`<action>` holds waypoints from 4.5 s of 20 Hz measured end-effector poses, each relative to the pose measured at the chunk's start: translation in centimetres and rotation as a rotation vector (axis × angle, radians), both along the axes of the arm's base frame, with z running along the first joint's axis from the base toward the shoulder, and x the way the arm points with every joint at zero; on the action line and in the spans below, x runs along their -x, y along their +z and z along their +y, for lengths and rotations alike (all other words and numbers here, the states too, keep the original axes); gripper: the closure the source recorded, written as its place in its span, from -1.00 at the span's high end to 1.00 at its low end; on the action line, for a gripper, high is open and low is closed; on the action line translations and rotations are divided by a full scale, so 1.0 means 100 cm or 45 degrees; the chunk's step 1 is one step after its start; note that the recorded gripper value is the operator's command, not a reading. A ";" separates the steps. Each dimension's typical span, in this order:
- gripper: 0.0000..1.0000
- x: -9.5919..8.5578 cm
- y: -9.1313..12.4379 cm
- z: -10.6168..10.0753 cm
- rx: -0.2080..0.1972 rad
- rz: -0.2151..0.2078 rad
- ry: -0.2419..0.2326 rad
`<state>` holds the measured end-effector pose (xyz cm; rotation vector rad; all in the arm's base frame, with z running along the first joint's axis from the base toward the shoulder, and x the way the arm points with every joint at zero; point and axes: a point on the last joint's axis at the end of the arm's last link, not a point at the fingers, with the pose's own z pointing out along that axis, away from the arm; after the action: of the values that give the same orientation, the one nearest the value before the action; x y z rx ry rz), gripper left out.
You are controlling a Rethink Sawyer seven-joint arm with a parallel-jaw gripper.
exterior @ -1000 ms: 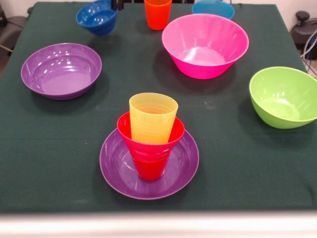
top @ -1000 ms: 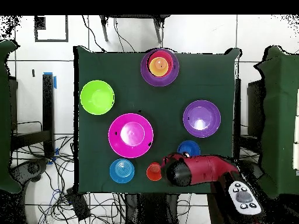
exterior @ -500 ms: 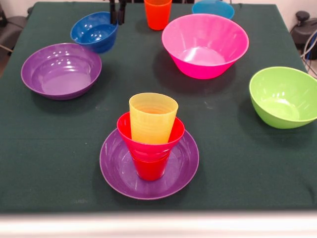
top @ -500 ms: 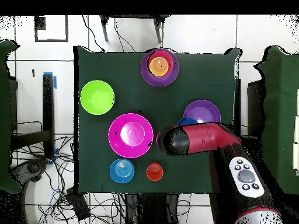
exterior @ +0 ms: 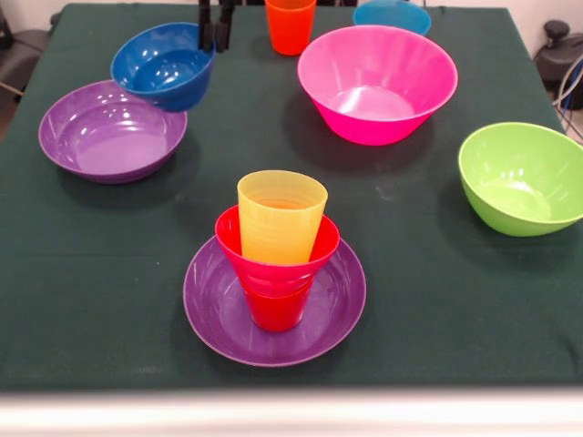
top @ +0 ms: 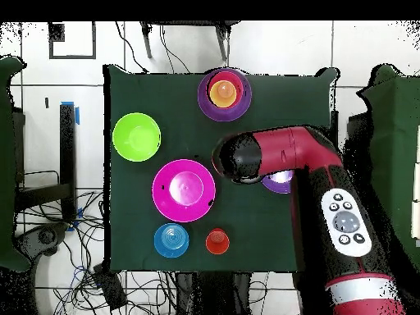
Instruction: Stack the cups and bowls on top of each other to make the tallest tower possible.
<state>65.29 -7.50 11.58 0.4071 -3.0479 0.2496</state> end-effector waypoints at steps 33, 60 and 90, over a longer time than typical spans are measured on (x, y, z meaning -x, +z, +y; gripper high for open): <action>-1.00 -0.190 0.087 0.125 -0.016 -0.406 0.124; -1.00 -0.148 0.038 0.094 0.114 -0.239 0.118; -1.00 -0.125 0.028 0.108 0.186 -0.177 0.155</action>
<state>77.84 3.27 14.42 0.5890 -3.1144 0.5244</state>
